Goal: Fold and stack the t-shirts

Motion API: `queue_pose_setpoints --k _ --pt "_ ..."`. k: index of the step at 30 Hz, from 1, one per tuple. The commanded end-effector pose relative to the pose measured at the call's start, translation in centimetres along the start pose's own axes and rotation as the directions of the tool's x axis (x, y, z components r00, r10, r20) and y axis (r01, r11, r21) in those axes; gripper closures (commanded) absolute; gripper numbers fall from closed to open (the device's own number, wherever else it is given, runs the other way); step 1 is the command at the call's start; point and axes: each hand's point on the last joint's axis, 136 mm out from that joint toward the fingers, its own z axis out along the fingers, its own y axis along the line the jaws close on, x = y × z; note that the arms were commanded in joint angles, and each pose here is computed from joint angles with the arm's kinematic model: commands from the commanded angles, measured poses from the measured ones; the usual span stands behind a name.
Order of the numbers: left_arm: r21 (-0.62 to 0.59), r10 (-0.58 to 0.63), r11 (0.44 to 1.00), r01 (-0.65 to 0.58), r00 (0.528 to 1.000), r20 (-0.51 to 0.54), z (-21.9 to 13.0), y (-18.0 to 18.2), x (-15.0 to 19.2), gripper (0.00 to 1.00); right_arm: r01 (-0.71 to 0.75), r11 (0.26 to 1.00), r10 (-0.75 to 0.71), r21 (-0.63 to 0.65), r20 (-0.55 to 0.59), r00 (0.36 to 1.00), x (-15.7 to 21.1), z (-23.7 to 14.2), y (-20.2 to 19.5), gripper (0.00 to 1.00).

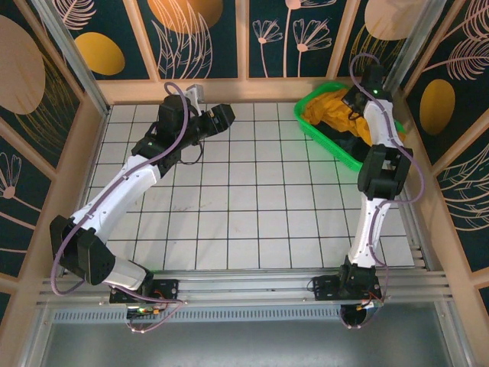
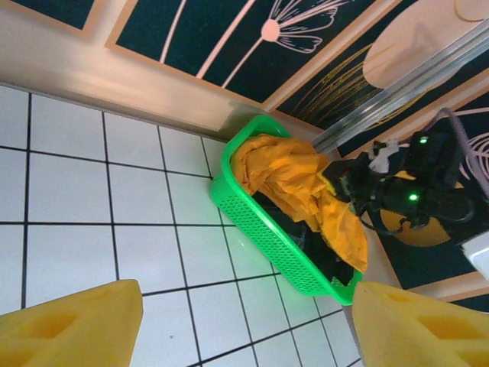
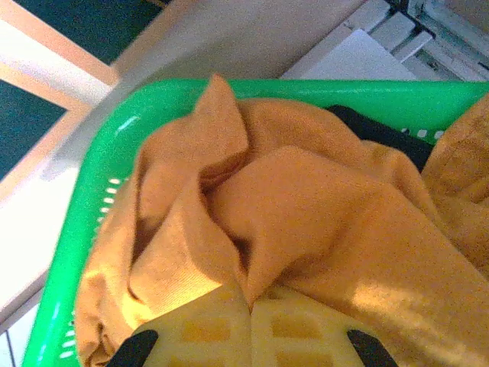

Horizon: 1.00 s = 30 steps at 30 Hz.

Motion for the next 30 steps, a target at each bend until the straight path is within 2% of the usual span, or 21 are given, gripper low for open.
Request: queue_pose_setpoints --k 1,5,8,14,17,20,23,26,28,30 --pt "-0.019 0.015 1.000 -0.015 0.999 0.040 -1.0 -0.5 -1.3 0.29 0.057 0.992 -0.036 -0.111 0.180 0.983 -5.1 -8.1 4.2 1.00" --pt "-0.072 0.023 0.997 -0.019 0.998 0.052 -0.7 0.6 -1.5 0.30 0.100 0.978 -0.033 -0.185 0.335 0.942 -7.1 -16.7 6.2 1.00" --pt "-0.137 0.038 0.990 -0.029 0.997 0.063 -0.7 1.8 -1.7 0.30 0.117 0.967 -0.012 -0.225 0.419 0.908 -6.6 -22.2 6.4 1.00" --pt "-0.268 0.057 0.963 -0.036 0.996 0.071 -0.9 4.3 -1.7 0.31 0.259 0.890 -0.042 -0.374 0.500 0.865 -1.2 -31.3 10.3 1.00" --pt "-0.345 0.057 0.938 -0.029 0.996 0.072 -1.1 5.9 -1.5 0.31 0.337 0.824 -0.054 -0.455 0.528 0.847 1.3 -36.1 13.5 1.00" --pt "-0.440 0.056 0.898 -0.010 0.994 0.091 -1.9 7.9 -1.6 0.31 0.381 0.749 -0.070 -0.542 0.508 0.859 4.8 -39.4 16.9 1.00" --pt "-0.527 0.052 0.849 0.022 0.991 0.125 -3.2 9.7 -2.0 0.31 0.405 0.676 -0.137 -0.615 0.435 0.890 10.3 -39.6 20.8 1.00" --pt "-0.597 0.062 0.801 0.049 0.985 0.164 -4.9 11.1 -2.8 0.28 0.407 0.628 -0.247 -0.664 0.326 0.913 17.8 -37.1 24.2 1.00" --pt "-0.631 0.077 0.774 0.060 0.979 0.187 -6.2 11.7 -3.4 0.25 0.418 0.597 -0.339 -0.685 0.257 0.905 22.9 -34.8 25.7 1.00" --pt "-0.661 0.092 0.747 0.069 0.974 0.207 -7.6 12.3 -3.8 0.24 0.404 0.534 -0.442 -0.743 0.162 0.882 28.0 -32.7 27.1 1.00"
